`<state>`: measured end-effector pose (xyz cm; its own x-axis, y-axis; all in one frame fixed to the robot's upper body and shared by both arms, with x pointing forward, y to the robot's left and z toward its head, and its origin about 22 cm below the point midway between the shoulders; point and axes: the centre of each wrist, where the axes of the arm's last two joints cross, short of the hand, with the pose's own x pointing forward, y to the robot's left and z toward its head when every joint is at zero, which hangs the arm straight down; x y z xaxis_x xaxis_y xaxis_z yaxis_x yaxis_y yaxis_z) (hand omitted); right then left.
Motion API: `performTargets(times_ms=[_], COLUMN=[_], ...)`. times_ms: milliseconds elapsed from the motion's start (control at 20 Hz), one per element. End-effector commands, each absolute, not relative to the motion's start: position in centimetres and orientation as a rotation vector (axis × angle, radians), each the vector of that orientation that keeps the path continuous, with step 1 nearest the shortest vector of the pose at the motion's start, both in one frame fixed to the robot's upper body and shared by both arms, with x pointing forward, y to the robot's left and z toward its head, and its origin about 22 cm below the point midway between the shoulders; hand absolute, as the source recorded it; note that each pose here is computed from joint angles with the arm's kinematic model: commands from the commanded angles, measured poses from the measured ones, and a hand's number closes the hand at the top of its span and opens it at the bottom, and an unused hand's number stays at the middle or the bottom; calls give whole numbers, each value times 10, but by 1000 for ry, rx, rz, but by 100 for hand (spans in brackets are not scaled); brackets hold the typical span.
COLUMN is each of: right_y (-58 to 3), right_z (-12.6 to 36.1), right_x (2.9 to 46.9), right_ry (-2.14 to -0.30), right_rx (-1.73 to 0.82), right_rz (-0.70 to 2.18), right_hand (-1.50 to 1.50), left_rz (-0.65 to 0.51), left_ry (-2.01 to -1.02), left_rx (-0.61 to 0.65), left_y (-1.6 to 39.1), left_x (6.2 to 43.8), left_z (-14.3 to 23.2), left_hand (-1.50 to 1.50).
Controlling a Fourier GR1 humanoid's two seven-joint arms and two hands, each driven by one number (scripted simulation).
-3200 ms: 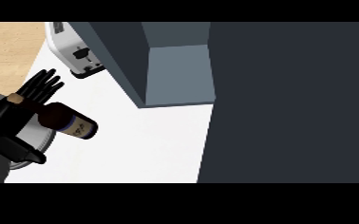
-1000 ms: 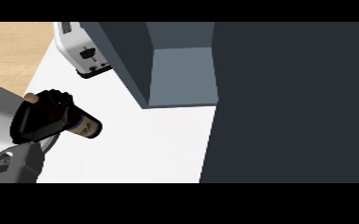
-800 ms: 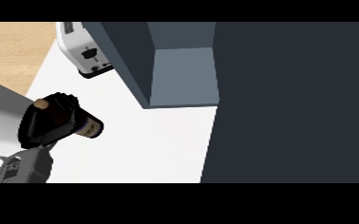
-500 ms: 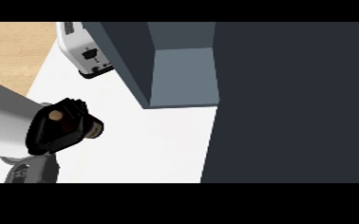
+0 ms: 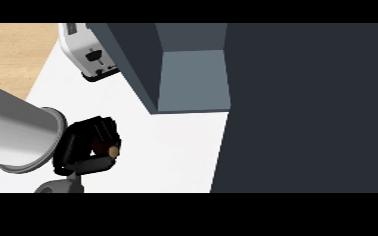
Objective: Pick up the wine, place it into the cabinet and close the cabinet
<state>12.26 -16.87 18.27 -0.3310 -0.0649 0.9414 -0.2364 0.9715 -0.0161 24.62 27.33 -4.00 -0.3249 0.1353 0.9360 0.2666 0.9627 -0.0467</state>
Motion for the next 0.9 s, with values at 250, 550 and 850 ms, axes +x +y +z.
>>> performTargets(times_ms=[250, 550, 850], right_y=[-185, -188, -192], right_z=[204, 207, 205], right_x=[85, 78, 72], right_ry=[-1933, -1932, -1930], right_rx=[231, 237, 204], right_rz=[154, 149, 141], right_hand=[-150, -150, -150], left_rz=[-40, -21, -35], left_ry=[-1769, -1809, -1845], left_rx=[-372, -285, -166], left_y=[192, 154, 170], left_x=[227, 236, 262], left_z=[-42, -16, -14], left_hand=[150, 150, 150])
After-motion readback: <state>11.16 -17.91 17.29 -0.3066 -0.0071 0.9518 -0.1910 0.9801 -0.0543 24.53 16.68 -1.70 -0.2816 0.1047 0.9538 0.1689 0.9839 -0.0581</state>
